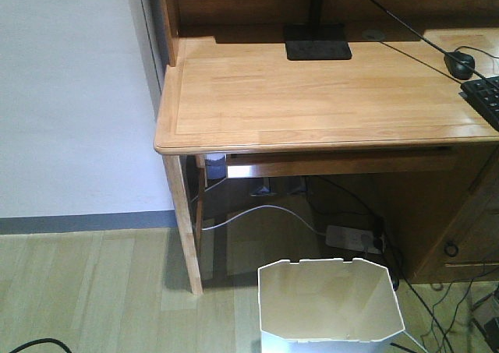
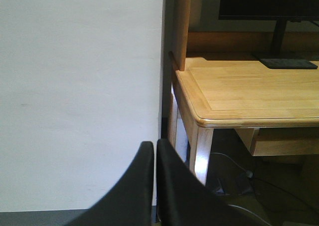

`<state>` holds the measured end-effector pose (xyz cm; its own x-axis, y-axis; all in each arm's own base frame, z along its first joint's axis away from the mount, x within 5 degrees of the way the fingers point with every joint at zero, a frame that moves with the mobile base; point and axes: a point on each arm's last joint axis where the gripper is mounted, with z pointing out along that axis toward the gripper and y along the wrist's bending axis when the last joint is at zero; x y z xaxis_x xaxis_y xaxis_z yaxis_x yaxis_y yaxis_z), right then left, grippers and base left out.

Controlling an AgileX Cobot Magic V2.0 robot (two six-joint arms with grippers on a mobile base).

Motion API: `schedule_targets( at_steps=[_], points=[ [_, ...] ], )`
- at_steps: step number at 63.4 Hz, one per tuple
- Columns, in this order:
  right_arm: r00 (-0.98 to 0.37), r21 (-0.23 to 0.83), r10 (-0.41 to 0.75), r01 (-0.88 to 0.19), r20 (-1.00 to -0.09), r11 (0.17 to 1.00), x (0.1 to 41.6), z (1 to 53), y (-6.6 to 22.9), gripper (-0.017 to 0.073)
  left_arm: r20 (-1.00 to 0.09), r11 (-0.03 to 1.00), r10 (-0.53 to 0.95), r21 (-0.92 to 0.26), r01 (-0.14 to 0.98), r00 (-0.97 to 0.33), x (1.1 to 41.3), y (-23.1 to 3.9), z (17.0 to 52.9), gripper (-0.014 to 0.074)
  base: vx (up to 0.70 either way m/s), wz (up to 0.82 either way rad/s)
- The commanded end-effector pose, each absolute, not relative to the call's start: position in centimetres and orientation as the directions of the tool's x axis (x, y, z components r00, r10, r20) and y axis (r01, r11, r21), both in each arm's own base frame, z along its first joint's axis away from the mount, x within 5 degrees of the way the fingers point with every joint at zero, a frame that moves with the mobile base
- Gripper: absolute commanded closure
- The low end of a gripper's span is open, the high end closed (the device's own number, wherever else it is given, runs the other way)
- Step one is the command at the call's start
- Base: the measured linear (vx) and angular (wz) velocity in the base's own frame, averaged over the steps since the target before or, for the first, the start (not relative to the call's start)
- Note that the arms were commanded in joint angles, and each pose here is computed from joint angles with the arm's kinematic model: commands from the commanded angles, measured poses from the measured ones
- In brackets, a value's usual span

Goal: Move trash bin to bedside with robot

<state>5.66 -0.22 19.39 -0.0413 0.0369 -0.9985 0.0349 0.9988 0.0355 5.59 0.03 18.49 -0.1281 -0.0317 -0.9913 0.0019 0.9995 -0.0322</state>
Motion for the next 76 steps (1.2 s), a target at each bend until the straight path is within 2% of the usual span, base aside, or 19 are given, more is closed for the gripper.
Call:
schedule_targets(
  at_steps=[1,20,31,46,53,64,76],
  points=[
    [0.026,0.028,0.027,0.035,-0.999,0.999,5.7,19.5,-0.2,0.0569,-0.998,0.999,-0.035,-0.035,0.012,-0.061,5.7,0.0,18.4,0.0599,0.0,0.0],
    [0.031,0.025,0.024,0.035,-0.999,0.999,5.7,19.6,-0.2,0.0569,-0.998,0.999,-0.035,-0.035,0.012,-0.061,5.7,0.0,18.4,0.0599,0.0,0.0],
    [0.185,0.009,0.005,0.02,-0.983,1.0,5.5,21.2,-0.1,0.0569,-0.998,0.999,-0.035,-0.035,0.012,-0.061,5.7,0.0,18.4,0.0599,0.0,0.0],
    [0.217,-0.023,-0.027,0.024,-0.976,0.999,5.7,25.1,-0.1,0.0569,-0.998,0.999,-0.035,-0.035,0.012,-0.061,5.7,0.0,18.4,0.0599,0.0,0.0],
    [0.144,-0.031,-0.035,0.03,-0.989,0.999,6.8,27.1,-0.2,0.0569,-0.998,0.999,-0.035,-0.035,0.012,-0.061,5.7,0.0,18.4,0.0599,0.0,0.0],
    [-0.067,-0.017,-0.014,0.046,-0.998,0.999,9.3,29.3,-0.4,0.0569,-0.998,0.999,-0.035,-0.035,0.012,-0.061,5.7,0.0,18.4,0.0599,0.0,0.0],
    [-0.211,0.011,0.022,0.055,-0.977,0.998,11.0,29.2,-0.5,0.0569,-0.998,0.999,-0.035,-0.035,0.012,-0.061,5.7,0.0,18.4,0.0599,0.0,0.0]
  ],
)
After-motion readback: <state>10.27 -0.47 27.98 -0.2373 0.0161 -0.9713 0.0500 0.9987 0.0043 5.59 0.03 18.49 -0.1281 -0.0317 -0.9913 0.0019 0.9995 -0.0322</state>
